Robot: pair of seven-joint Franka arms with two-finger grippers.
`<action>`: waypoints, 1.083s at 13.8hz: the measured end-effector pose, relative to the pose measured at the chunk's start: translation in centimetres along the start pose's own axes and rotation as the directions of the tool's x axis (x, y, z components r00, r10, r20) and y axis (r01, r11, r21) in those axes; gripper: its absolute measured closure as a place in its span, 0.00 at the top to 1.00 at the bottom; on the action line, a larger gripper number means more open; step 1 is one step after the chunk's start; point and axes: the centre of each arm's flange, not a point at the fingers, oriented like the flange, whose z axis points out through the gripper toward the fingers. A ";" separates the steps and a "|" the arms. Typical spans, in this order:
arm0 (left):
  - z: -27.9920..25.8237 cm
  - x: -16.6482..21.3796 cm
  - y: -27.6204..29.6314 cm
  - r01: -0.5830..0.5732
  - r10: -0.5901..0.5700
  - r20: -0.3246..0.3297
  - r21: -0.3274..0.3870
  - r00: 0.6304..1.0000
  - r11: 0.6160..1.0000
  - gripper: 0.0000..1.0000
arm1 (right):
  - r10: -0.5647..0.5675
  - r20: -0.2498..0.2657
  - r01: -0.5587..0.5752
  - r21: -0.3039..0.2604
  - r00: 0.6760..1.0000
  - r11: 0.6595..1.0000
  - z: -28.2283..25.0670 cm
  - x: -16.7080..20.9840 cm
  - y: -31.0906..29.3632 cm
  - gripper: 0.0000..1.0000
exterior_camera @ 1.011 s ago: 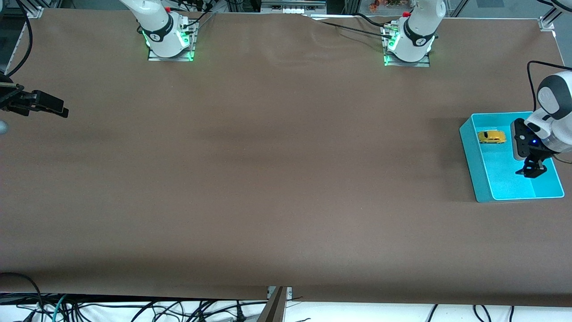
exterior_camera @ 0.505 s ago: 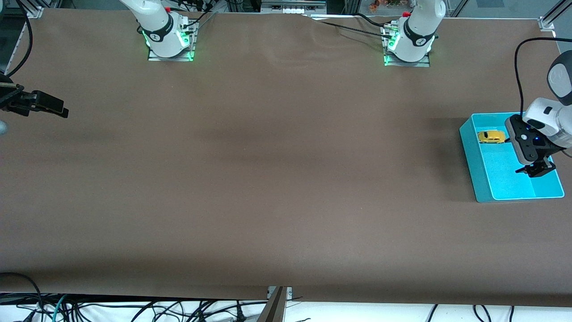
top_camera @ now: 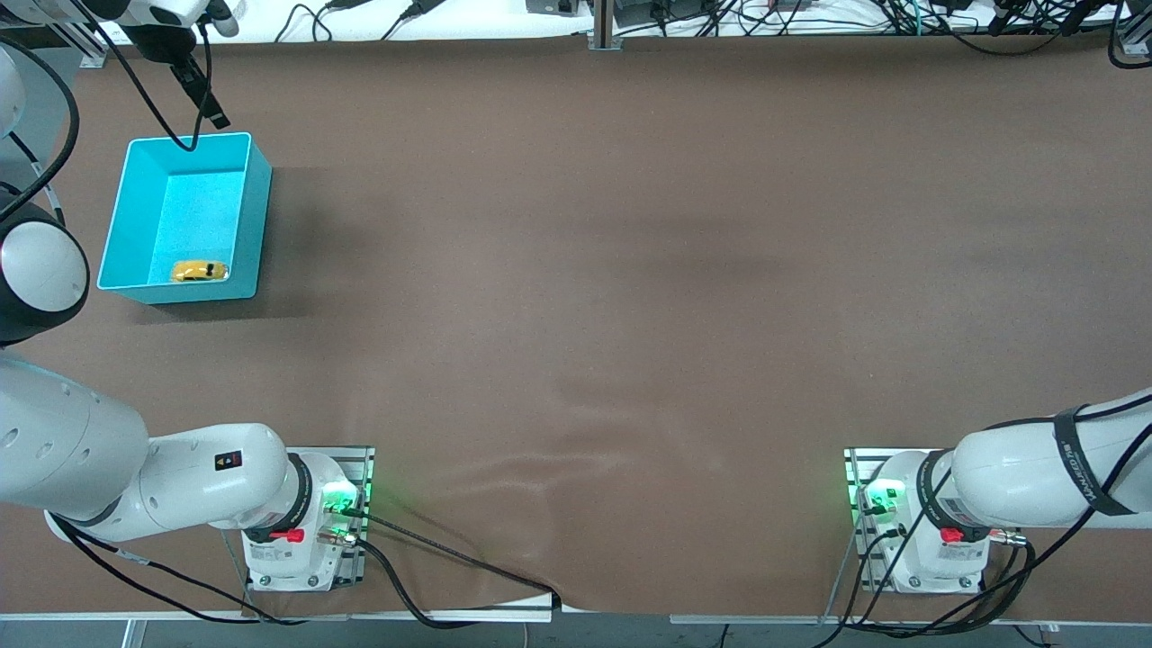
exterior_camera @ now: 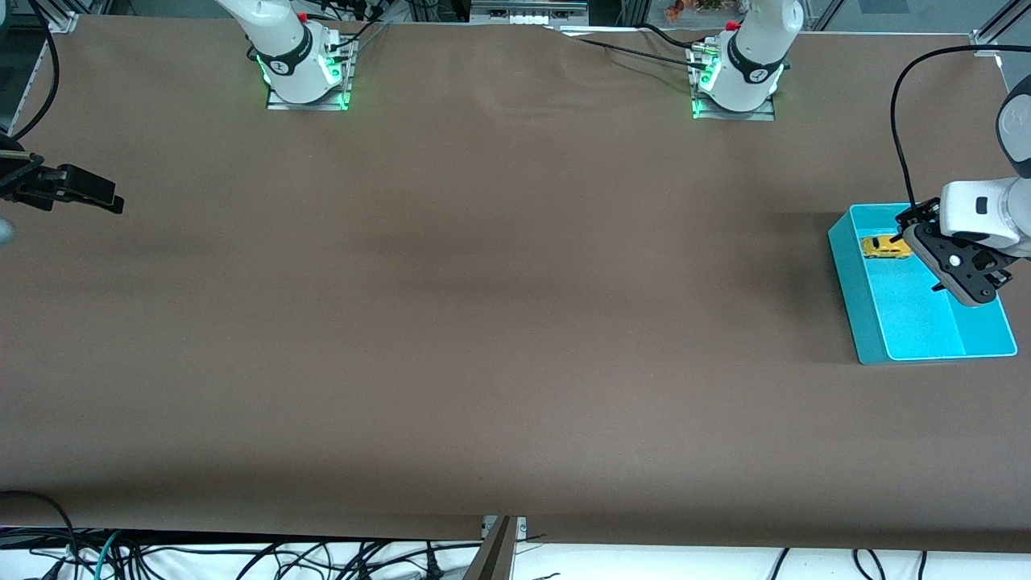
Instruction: Wind and store yellow beetle car
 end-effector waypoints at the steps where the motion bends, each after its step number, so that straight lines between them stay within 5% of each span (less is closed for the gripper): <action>1: -0.3 0.2 0.3 0.063 -0.063 0.006 -0.013 0.998 0.998 1.00 | 0.000 0.000 0.000 0.000 1.000 1.000 0.0 0.0 0.0 1.00; 8: -6.3 2.3 4.8 0.474 -0.464 0.132 -0.058 0.876 0.878 1.00 | 0.000 0.000 0.000 0.000 1.000 1.000 0.1 0.0 0.0 1.00; 15: -11.5 6.0 9.7 0.774 -0.761 0.165 -0.027 0.628 0.633 1.00 | 0.000 0.000 0.000 0.000 1.000 1.000 0.1 0.0 0.0 1.00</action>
